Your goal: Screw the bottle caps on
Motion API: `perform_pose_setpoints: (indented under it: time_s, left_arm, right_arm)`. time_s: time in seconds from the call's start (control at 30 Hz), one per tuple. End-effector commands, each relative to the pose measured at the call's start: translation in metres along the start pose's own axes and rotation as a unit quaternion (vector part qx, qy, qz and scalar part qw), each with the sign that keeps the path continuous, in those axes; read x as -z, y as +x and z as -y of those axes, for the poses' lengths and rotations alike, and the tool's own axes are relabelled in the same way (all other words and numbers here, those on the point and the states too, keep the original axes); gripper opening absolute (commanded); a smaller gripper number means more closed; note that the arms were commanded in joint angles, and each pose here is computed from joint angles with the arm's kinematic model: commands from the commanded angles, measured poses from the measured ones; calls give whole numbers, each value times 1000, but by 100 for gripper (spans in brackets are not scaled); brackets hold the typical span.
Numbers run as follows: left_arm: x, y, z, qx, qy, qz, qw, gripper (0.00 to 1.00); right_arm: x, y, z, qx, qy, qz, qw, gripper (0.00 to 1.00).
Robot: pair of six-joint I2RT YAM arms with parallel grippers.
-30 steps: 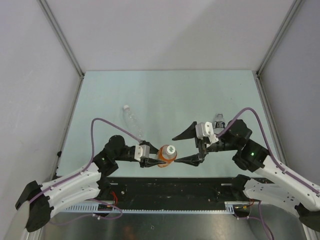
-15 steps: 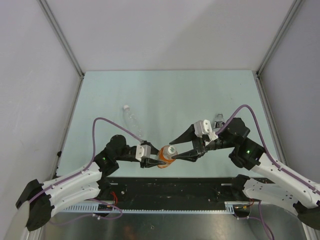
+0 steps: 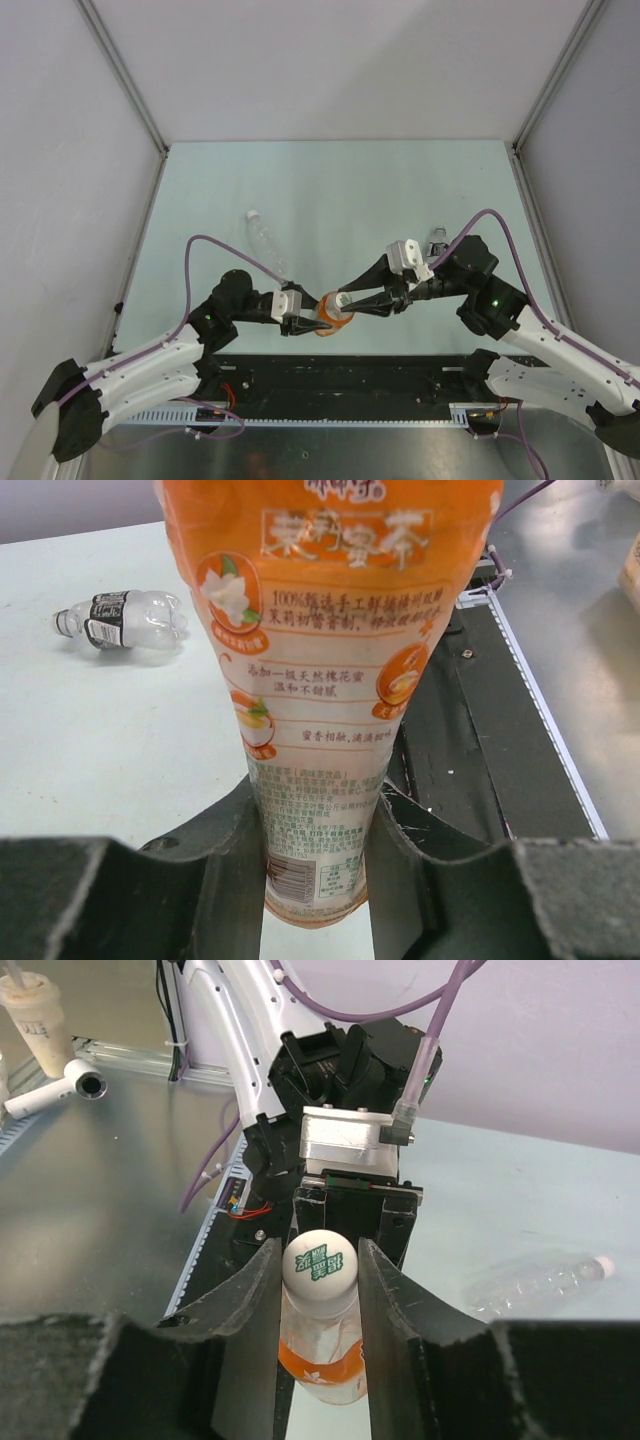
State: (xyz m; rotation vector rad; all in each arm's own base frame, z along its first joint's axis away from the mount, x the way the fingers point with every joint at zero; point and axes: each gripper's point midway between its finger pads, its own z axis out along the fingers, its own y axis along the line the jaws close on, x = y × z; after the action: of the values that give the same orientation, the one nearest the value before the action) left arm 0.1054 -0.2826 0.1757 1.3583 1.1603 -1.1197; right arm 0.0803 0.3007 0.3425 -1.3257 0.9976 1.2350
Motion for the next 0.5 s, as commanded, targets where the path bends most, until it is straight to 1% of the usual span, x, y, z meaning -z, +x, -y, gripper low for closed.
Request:
perform_pose_setpoints:
  time_s: [0.0, 0.13, 0.27, 0.37, 0.43, 0.47]
  left_arm:
    - [2, -27, -17, -30, -37, 24, 999, 0]
    - [6, -41, -29, -44, -73, 35, 996, 0]
    - [12, -50, -54, -29, -147, 37, 988, 0]
    - [19, -56, -79, -14, -214, 36, 976, 0]
    - [25, -60, -98, -3, -265, 35, 964, 0]
    - [28, -61, -108, 1, -292, 33, 956, 0]
  right_arm:
    - [0, -8, 3, 8, 14, 4, 1000, 25]
    - [0, 2, 15, -10, 54, -13, 998, 19]
    - [4, 18, 36, -50, 126, -39, 990, 16]
    - [7, 35, 61, -90, 204, -60, 973, 15]
    - [12, 51, 83, -121, 269, -74, 953, 14]
    - [15, 59, 95, -138, 307, -80, 938, 13]
